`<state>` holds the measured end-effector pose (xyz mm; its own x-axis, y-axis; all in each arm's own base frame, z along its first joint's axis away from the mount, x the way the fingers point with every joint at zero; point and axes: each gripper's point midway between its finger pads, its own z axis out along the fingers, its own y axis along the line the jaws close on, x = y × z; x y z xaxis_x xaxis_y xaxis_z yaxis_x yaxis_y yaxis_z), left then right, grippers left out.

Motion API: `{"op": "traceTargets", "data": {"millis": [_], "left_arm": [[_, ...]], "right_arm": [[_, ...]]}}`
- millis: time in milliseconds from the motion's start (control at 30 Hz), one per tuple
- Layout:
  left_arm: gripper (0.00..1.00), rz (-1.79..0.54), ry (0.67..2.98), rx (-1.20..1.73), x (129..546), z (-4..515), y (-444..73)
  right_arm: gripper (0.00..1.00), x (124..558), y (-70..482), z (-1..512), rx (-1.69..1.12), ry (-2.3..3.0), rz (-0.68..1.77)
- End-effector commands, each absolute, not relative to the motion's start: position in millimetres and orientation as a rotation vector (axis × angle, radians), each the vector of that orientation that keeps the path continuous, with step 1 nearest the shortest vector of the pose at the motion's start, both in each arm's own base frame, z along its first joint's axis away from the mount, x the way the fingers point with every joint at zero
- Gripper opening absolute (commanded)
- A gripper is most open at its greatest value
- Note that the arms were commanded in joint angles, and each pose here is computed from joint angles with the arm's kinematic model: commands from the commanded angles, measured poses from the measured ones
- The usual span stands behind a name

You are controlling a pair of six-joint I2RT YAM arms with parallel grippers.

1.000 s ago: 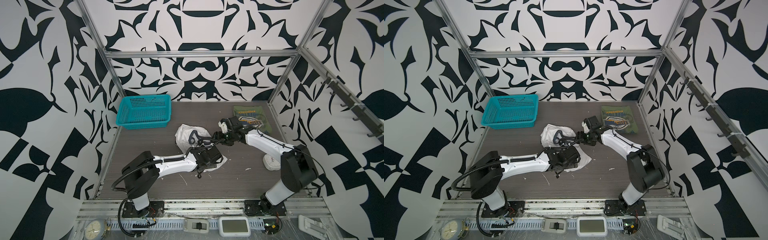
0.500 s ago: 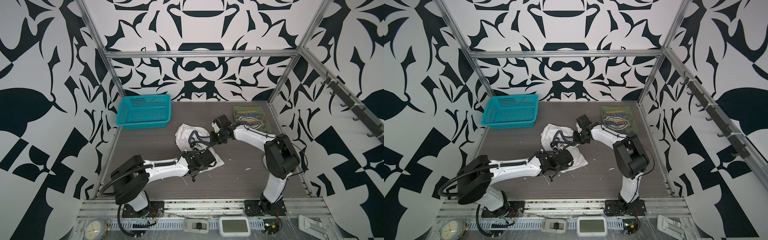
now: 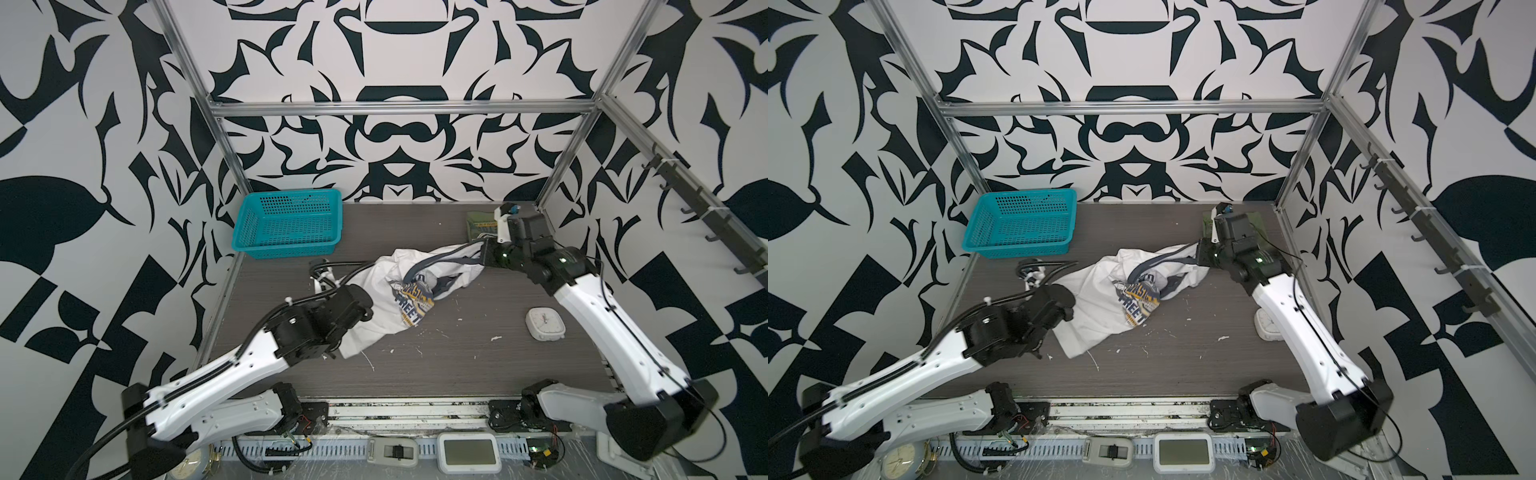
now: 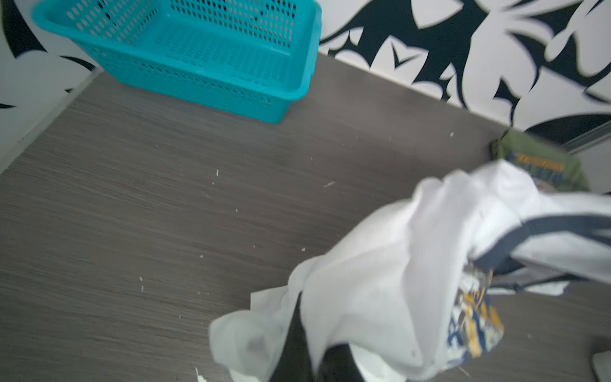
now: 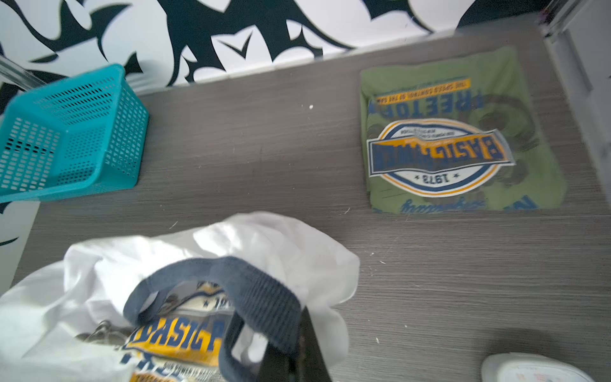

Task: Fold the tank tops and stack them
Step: 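Grasp the white tank top with both grippers and spread it flat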

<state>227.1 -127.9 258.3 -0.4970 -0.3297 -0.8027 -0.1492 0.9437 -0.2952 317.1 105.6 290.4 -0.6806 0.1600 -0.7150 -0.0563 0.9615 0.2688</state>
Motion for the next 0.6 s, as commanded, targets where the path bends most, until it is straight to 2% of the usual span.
{"op": "traceTargets", "data": {"millis": [0, 167, 367, 467, 567], "left_arm": [[0.00, -0.104, 2.028, -0.339, 228.0, 277.7, -86.3], [0.00, -0.063, 2.161, -0.418, 248.8, 245.4, -68.2], [0.00, 0.043, 2.360, -0.471, 270.4, 190.6, -63.6], [0.00, -0.019, 2.438, -0.421, 272.6, 169.2, -80.5], [0.00, -0.066, 2.484, -0.395, 270.4, 153.5, -89.8]], "right_arm": [[0.00, 301.6, 88.1, 303.1, 0.075, 2.284, 0.263], [0.00, 309.7, 83.5, 275.7, 0.133, 2.341, 0.256], [0.00, 336.4, 65.3, 208.0, 0.251, 2.485, 0.224], [0.16, 340.6, 71.1, 181.3, 0.268, 2.558, 0.257], [0.40, 341.4, 72.2, 165.6, 0.278, 2.585, 0.258]]}}
